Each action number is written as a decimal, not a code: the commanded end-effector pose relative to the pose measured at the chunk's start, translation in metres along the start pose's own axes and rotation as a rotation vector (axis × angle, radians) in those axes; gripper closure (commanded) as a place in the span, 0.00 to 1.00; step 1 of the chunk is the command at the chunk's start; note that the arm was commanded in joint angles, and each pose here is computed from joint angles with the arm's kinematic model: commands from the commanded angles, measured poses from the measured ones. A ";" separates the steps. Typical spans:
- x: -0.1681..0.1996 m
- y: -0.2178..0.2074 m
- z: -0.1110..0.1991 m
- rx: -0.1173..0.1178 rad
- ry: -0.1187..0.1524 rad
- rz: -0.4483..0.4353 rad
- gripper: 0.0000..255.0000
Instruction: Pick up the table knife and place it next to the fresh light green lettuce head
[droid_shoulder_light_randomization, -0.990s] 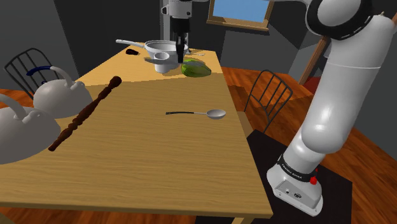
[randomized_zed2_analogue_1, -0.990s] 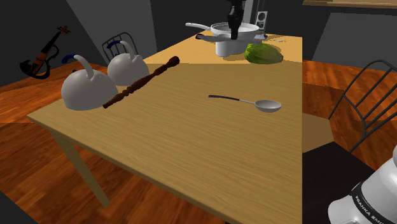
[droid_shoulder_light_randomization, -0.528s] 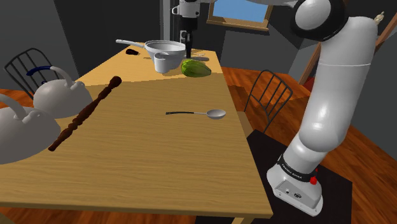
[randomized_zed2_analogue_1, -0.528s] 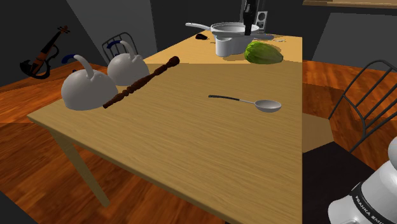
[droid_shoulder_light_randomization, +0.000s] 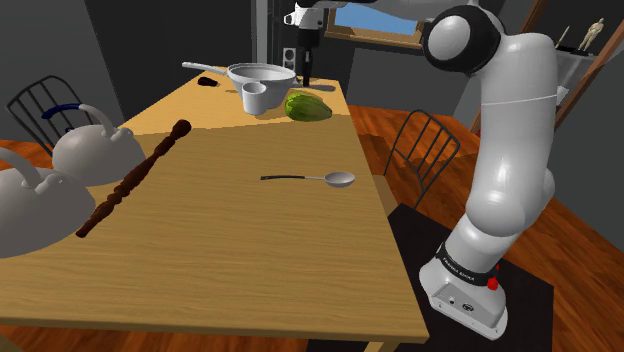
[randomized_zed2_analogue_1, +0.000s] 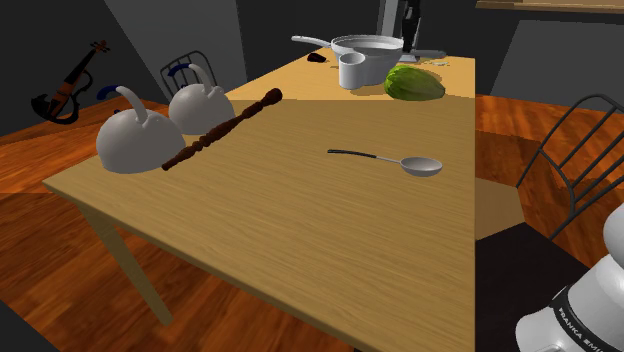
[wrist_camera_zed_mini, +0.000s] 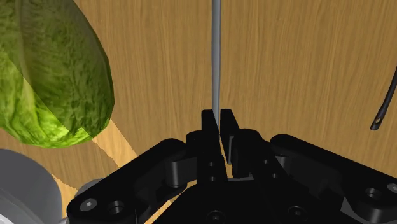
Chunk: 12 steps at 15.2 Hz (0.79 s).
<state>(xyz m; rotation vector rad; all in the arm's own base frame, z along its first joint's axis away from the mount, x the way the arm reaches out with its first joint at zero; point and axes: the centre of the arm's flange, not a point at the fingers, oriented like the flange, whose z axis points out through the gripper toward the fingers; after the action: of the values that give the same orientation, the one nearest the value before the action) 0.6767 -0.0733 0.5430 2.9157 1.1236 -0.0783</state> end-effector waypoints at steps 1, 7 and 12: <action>0.000 0.003 0.009 0.000 0.000 -0.001 1.00; 0.002 0.003 0.041 0.000 0.000 -0.001 1.00; 0.003 0.003 0.067 0.000 0.000 -0.001 1.00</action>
<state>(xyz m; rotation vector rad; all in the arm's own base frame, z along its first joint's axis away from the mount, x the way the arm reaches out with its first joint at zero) 0.6782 -0.0774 0.4819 2.9151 1.1260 -0.0784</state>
